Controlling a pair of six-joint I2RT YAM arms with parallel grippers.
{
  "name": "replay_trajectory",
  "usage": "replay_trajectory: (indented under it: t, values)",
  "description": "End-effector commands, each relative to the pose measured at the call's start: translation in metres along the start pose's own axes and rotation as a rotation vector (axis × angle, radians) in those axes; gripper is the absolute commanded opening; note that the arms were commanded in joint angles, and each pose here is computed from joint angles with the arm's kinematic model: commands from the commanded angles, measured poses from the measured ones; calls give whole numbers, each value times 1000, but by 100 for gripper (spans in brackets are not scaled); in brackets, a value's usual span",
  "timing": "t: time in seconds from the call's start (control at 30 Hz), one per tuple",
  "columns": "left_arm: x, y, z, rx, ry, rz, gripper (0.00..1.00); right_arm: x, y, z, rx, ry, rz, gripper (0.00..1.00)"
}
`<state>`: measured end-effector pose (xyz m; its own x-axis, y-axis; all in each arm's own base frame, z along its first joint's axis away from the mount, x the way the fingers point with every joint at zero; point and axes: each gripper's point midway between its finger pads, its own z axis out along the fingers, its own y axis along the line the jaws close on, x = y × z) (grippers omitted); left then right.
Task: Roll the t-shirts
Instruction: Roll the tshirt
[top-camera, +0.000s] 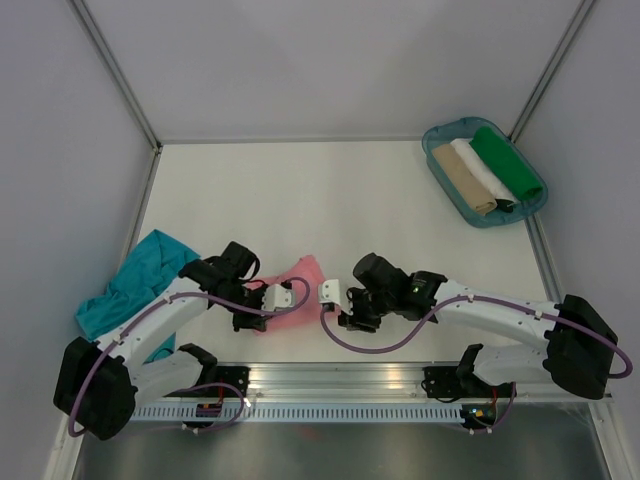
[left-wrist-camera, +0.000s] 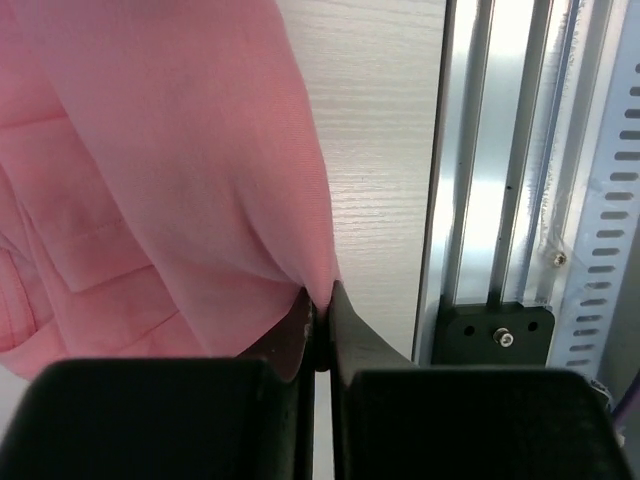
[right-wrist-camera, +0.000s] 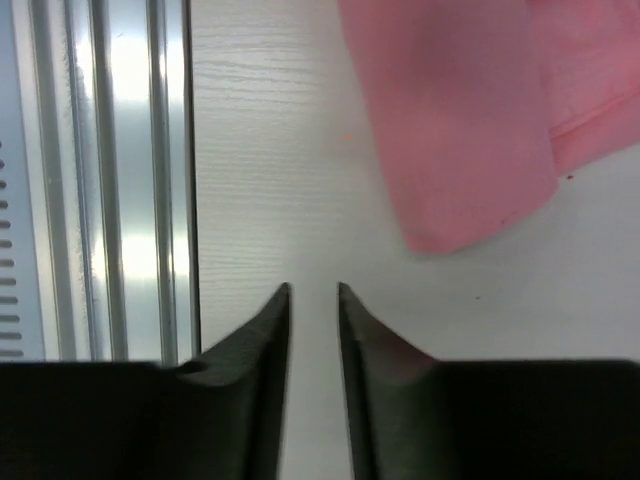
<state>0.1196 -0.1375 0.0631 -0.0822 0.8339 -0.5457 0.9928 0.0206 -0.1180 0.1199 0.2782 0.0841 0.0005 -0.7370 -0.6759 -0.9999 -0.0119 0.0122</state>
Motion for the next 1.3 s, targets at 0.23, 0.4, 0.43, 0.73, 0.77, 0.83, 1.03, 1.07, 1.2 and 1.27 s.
replay_trajectory:
  t: [0.23, 0.4, 0.43, 0.73, 0.77, 0.83, 1.03, 1.07, 1.2, 1.27]
  values:
    - [5, 9, 6, -42, -4, -18, 2, -14, -67, 17, 383, -78, -215, 63]
    - [10, 9, 7, -70, -28, -35, 2, -9, -70, 39, 395, -109, -255, 64]
    - [11, 9, 8, -68, -25, -35, 2, -11, -73, 44, 409, -113, -262, 64]
    - [13, 22, 5, -103, -6, -29, 2, 0, -46, 72, 299, -69, -364, 65]
    - [13, 22, 5, -105, -5, -24, 2, 2, -45, 72, 299, -62, -360, 65]
    - [16, 22, 5, -103, 2, -32, 2, 7, -44, 74, 291, -50, -358, 65]
    - [20, 24, 6, -105, 16, -23, 2, 17, -40, 80, 276, -19, -345, 64]
    - [20, 25, 6, -104, 16, -23, 2, 17, -39, 82, 273, -20, -334, 64]
    - [21, 26, 5, -104, 17, -32, 2, 24, -45, 89, 304, 11, -234, 37]
    - [22, 27, 4, -113, 16, -29, 2, 26, -43, 89, 295, 25, -191, 26]
